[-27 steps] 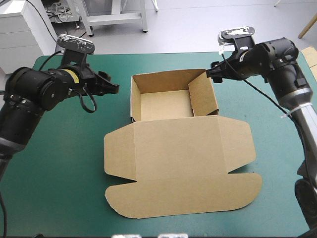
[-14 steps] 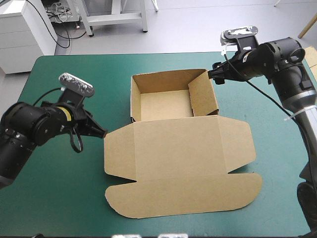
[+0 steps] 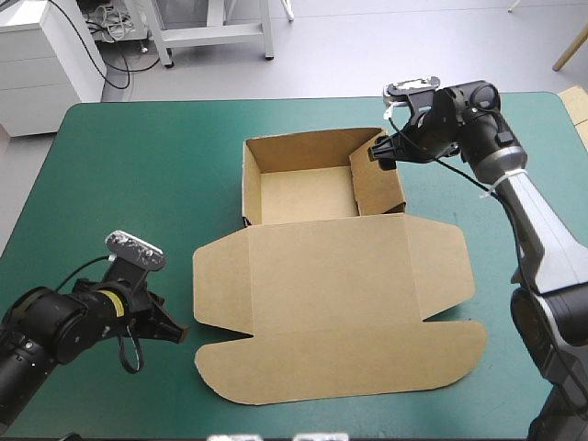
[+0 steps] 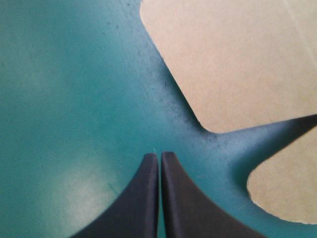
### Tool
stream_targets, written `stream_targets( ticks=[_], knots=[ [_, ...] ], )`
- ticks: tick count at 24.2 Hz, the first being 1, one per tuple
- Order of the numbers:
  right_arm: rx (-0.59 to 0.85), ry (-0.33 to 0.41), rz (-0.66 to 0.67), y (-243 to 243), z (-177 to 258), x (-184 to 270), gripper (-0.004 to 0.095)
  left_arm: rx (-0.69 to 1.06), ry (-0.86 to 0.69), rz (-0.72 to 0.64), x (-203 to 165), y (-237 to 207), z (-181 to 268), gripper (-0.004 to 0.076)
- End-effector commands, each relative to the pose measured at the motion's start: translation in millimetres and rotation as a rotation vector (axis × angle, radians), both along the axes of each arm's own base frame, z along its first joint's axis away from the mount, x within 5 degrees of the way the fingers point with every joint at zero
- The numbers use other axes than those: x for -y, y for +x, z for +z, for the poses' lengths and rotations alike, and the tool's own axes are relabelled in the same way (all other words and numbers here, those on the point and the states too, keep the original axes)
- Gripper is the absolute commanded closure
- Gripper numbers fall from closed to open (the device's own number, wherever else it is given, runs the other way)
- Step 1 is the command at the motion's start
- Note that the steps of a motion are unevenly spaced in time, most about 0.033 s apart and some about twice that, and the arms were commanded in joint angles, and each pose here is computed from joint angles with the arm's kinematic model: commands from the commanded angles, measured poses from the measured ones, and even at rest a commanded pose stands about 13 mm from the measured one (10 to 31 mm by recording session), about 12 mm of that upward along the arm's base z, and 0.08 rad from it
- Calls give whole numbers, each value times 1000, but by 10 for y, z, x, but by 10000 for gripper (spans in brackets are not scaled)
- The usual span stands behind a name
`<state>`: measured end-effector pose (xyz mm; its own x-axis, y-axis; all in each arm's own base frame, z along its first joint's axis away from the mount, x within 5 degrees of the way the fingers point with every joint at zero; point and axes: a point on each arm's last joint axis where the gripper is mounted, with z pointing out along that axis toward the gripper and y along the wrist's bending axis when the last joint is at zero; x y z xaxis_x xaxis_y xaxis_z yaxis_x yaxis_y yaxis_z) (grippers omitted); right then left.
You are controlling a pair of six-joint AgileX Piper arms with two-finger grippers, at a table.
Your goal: Fold the box
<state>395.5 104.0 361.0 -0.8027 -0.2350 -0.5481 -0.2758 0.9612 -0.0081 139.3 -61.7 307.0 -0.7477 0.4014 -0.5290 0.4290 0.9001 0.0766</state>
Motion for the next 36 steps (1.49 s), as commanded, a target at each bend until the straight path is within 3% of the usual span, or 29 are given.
stream_targets(
  ticks=[1,6,12,14,16,17,19,28,36],
  knots=[
    [85,18,11,67,91,-24,124,55,-60,32,-25,-63,8,731],
    [41,2,15,269,-232,-76,137,51,-57,34,-75,-160,-77,731],
    [-22,-14,15,405,-535,-111,300,60,-86,62,-113,-239,-60,731],
    [-36,-18,15,429,-598,-118,392,66,-85,62,-119,-245,-53,731],
    [-51,-22,15,451,-662,-123,609,70,-87,62,-122,-253,-48,731],
    [-50,-22,15,452,-662,-123,790,72,-88,62,-124,-257,-45,731],
    [-48,-17,8,450,-653,-123,922,72,-88,62,-124,-257,-45,731],
    [21,-12,15,354,-361,-92,929,75,-90,62,-123,-254,-43,731],
    [-28,-69,21,250,-293,-32,929,74,-89,62,-124,-255,-44,731]
  ],
)
